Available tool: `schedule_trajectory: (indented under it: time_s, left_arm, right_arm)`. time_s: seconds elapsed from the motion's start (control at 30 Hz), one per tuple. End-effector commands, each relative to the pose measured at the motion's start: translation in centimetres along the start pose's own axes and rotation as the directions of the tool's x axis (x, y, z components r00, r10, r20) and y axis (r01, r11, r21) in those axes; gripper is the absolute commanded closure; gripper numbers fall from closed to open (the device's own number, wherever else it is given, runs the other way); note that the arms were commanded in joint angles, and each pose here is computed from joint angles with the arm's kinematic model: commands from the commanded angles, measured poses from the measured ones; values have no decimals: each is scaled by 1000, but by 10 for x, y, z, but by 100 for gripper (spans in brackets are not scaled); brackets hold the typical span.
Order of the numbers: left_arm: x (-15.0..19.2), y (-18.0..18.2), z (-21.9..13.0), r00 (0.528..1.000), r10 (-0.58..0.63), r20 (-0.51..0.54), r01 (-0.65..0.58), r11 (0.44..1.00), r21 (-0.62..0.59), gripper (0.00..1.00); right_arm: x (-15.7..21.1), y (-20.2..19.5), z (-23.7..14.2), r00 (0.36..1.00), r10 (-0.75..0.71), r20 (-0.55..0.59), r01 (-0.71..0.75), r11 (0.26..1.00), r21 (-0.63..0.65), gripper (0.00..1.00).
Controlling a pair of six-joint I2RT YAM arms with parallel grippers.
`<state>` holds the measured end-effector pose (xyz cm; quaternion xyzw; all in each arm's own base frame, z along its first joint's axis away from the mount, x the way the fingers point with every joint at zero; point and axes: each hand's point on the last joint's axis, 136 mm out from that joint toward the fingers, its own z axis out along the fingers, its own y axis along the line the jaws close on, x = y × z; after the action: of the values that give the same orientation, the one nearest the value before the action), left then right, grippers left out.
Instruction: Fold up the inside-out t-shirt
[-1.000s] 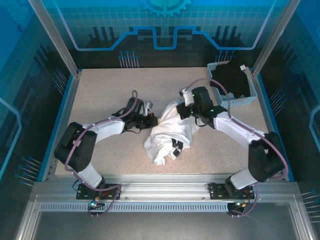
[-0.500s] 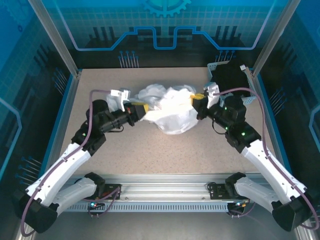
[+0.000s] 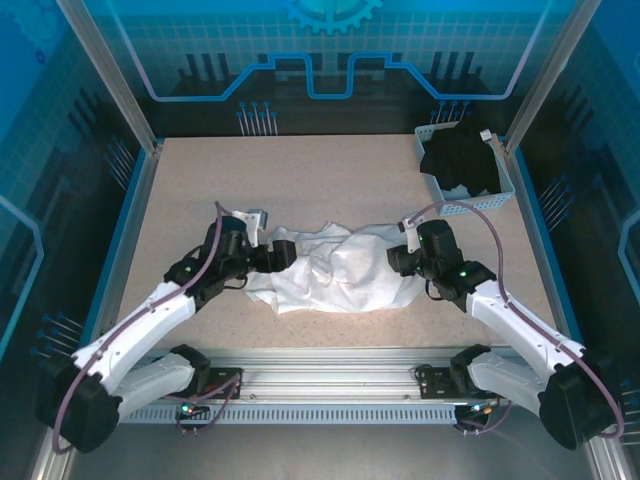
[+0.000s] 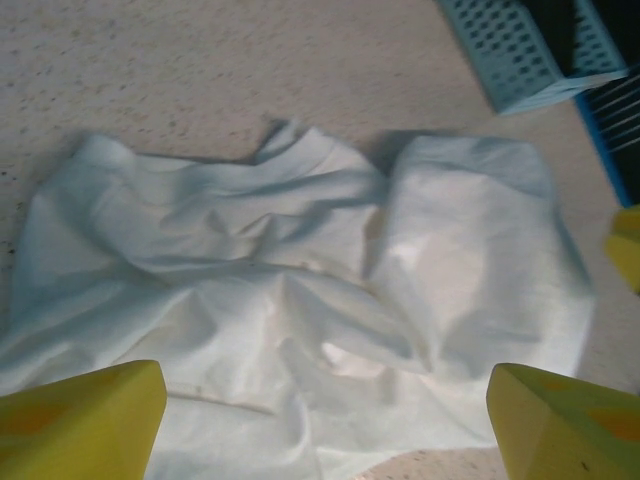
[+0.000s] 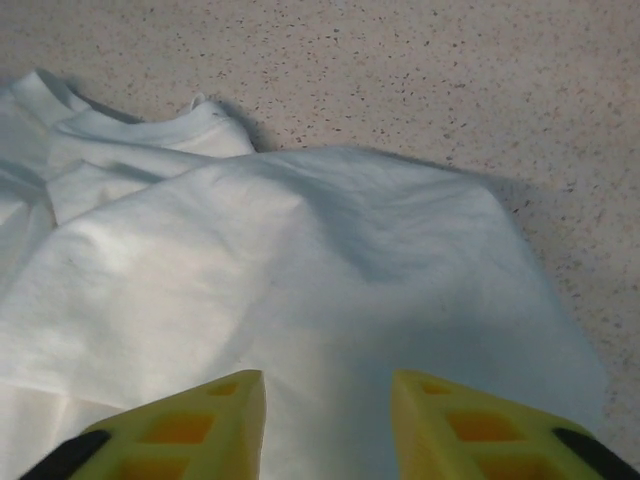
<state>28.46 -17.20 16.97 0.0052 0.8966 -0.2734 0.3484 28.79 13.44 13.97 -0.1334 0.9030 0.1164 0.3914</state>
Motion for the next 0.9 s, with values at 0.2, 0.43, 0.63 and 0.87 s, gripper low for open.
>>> schedule_trajectory:
  time_s: [0.2,0.43,0.63,0.87]
  left_arm:
    - [-17,29,93,987,27,-159,-54,984,-168,16]
    - [3,46,153,951,25,-307,-87,978,-191,27]
    - [4,45,172,941,9,-338,-70,983,-169,68]
    - [-71,30,125,994,47,-103,-63,986,-157,100]
  right_arm:
    - [-12,31,56,988,-80,-128,76,996,-38,40]
    - [-9,0,91,967,-114,-227,143,983,115,32]
    - [-2,8,119,948,-114,-297,138,988,63,62]
    - [-65,-3,82,978,-174,-114,188,974,123,100]
